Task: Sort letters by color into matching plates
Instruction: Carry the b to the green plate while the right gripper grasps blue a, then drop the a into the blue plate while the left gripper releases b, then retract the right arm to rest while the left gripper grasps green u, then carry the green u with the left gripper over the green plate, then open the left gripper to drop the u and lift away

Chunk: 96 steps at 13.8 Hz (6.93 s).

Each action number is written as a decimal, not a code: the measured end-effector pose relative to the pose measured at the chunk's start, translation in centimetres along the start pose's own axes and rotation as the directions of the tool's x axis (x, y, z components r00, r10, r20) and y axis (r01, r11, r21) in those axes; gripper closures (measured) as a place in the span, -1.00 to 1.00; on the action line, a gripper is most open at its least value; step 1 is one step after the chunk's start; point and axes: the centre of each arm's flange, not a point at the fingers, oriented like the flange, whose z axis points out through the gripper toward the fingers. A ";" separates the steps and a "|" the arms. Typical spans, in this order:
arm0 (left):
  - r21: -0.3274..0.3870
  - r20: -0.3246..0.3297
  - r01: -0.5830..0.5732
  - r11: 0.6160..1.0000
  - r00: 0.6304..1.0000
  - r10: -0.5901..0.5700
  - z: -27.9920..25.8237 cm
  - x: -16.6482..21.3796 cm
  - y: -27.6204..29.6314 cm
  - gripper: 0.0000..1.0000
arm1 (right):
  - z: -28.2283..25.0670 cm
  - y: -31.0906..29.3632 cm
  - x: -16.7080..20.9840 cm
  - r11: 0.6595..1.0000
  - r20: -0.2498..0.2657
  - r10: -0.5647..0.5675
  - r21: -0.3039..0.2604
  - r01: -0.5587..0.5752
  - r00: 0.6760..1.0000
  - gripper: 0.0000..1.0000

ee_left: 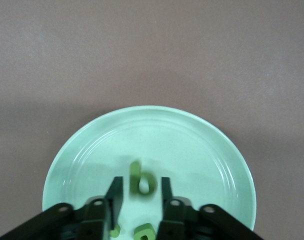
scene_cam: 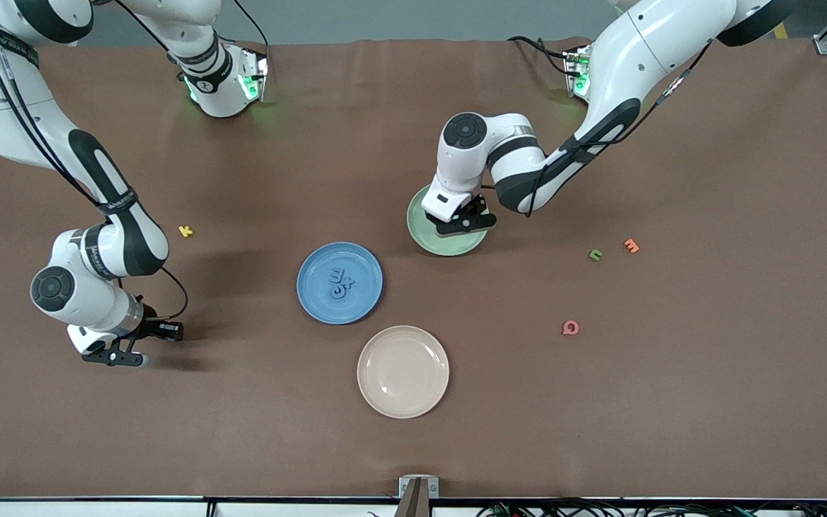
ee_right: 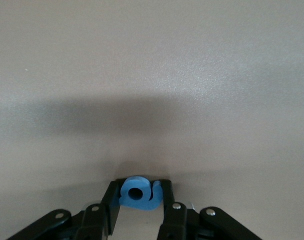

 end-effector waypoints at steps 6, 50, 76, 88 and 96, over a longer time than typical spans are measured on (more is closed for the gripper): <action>0.004 0.006 0.005 1.000 1.000 -0.005 0.3 0.5 -0.3 -0.98 | -0.3 -4.2 -0.7 0.994 0.051 0.104 0.015 -0.105 0.993 0.24; 0.035 -0.034 -0.439 0.898 0.897 0.440 4.0 11.5 -32.0 -0.52 | -42.9 -1.1 -5.9 0.994 0.099 -0.032 -0.097 0.042 0.995 -1.00; 0.023 -0.060 -0.404 0.915 0.913 0.404 1.1 10.6 -27.8 0.44 | -48.4 1.1 -11.3 0.998 0.172 -0.061 0.001 0.061 0.983 -1.00; -0.005 0.075 -0.229 0.973 0.971 0.229 -6.8 3.9 -10.5 0.44 | -49.6 0.5 -15.6 0.996 0.129 -0.084 0.005 0.084 0.988 -1.00; 0.043 0.074 -0.105 0.994 0.992 0.102 -4.2 0.5 -0.3 0.44 | -50.4 1.0 -16.2 0.997 0.114 -0.080 0.011 0.079 0.990 -1.00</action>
